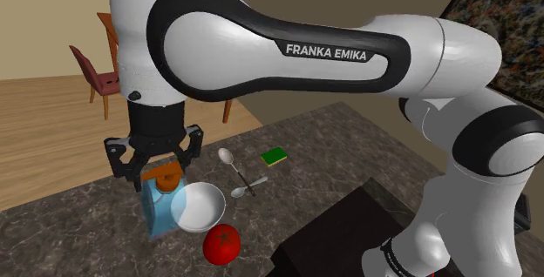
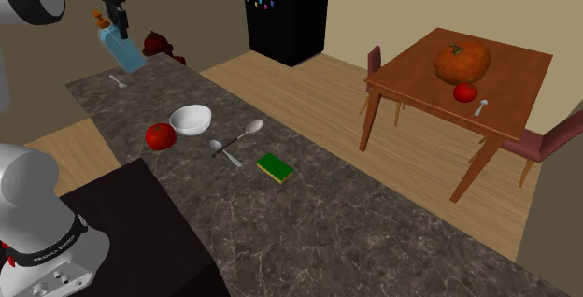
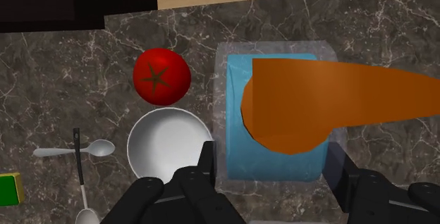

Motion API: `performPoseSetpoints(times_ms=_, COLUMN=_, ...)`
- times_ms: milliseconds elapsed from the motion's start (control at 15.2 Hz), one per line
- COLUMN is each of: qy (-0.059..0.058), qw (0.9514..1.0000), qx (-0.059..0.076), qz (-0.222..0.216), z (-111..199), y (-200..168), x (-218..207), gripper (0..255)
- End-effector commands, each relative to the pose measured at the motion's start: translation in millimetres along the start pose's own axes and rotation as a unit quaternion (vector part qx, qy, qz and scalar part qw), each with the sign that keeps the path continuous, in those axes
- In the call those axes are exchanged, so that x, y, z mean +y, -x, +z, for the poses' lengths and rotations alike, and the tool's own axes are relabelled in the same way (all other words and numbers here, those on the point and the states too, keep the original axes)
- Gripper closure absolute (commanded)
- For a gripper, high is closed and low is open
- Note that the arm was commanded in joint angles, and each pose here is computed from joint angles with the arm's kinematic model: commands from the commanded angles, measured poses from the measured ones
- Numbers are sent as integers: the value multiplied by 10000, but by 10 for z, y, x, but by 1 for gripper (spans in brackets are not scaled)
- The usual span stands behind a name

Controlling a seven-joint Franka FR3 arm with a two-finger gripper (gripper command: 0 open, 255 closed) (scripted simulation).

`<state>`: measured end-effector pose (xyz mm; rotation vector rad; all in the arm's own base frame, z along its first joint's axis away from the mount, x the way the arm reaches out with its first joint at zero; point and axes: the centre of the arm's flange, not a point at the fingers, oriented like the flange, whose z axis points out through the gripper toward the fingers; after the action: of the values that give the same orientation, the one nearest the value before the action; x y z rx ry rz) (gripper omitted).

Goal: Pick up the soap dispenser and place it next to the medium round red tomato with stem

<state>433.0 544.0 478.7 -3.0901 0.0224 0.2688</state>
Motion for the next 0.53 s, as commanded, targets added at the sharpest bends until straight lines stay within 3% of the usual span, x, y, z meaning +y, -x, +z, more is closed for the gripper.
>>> performPoseSetpoints(times_ms=0, qy=-1, qw=10000, qx=2, qz=9, z=82, y=-2, x=-61, gripper=255)
performPoseSetpoints(times_ms=462, qy=-1, qw=10000, qx=2, qz=9, z=445, y=-67, x=-48, gripper=255)
